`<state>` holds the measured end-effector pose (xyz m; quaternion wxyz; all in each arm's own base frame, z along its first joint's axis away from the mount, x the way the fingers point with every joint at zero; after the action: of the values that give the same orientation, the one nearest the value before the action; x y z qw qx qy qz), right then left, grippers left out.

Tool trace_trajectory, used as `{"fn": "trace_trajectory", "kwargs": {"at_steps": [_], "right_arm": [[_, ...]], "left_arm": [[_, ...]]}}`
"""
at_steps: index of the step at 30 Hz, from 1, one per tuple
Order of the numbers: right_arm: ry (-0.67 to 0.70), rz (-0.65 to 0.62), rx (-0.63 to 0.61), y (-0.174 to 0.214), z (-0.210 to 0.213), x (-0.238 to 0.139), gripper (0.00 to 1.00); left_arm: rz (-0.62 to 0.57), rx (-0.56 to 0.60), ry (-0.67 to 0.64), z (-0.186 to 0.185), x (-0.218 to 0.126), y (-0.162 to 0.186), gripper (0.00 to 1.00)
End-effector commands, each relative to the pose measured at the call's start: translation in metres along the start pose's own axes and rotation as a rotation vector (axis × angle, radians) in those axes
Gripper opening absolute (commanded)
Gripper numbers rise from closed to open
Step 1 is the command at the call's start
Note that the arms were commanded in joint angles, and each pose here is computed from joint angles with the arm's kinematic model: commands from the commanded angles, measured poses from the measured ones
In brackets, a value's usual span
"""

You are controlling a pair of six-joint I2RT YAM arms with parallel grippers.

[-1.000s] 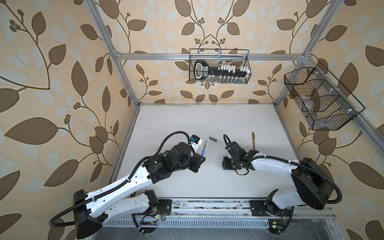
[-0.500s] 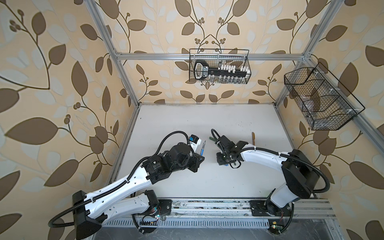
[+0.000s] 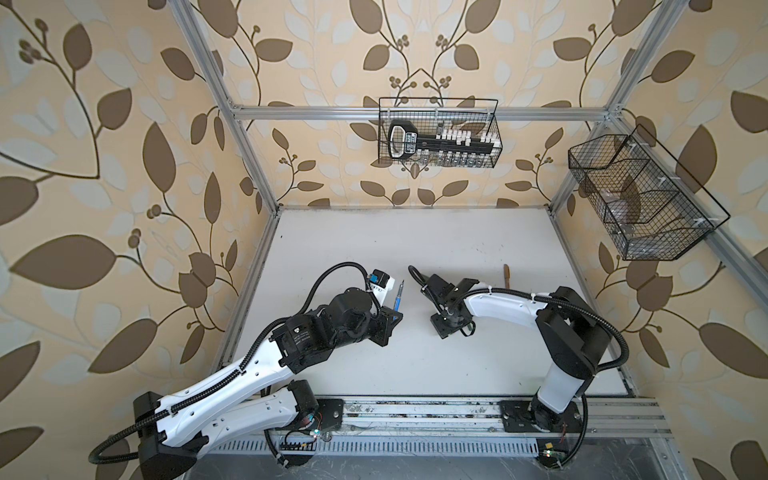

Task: Insert the pens into the pen caps

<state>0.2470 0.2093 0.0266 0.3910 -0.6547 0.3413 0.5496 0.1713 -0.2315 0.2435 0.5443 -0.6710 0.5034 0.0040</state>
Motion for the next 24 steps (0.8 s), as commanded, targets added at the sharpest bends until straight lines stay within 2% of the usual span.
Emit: {"fn": "trace_trajectory", "kwargs": {"at_steps": [1, 8, 18, 24], "right_arm": [[-0.021, 0.039, -0.067, 0.005, 0.008, 0.004, 0.55], [-0.066, 0.113, -0.032, 0.024, 0.017, 0.001, 0.38], [-0.045, 0.035, 0.082, 0.004, 0.011, 0.002, 0.44], [-0.011, 0.018, 0.087, -0.008, 0.005, 0.008, 0.44]], "left_arm": [[-0.027, 0.006, -0.01, 0.0, -0.004, -0.005, 0.15], [-0.026, 0.006, -0.016, 0.001, -0.004, -0.004, 0.15], [-0.026, 0.003, -0.016, 0.001, -0.003, -0.004, 0.15], [-0.025, 0.007, -0.018, 0.001, -0.003, -0.005, 0.15]]}}
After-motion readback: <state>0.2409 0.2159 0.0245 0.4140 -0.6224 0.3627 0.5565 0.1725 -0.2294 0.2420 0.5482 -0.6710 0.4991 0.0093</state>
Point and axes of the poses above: each gripper's point midway between its finger pads, its own x axis out along the fingers, its own z axis along the line the jaws close on, y = z × x, the point moved 1 cm from there along -x, back along the fingers, and after that the axes turned 1 degree about x, right-handed, at the moved point
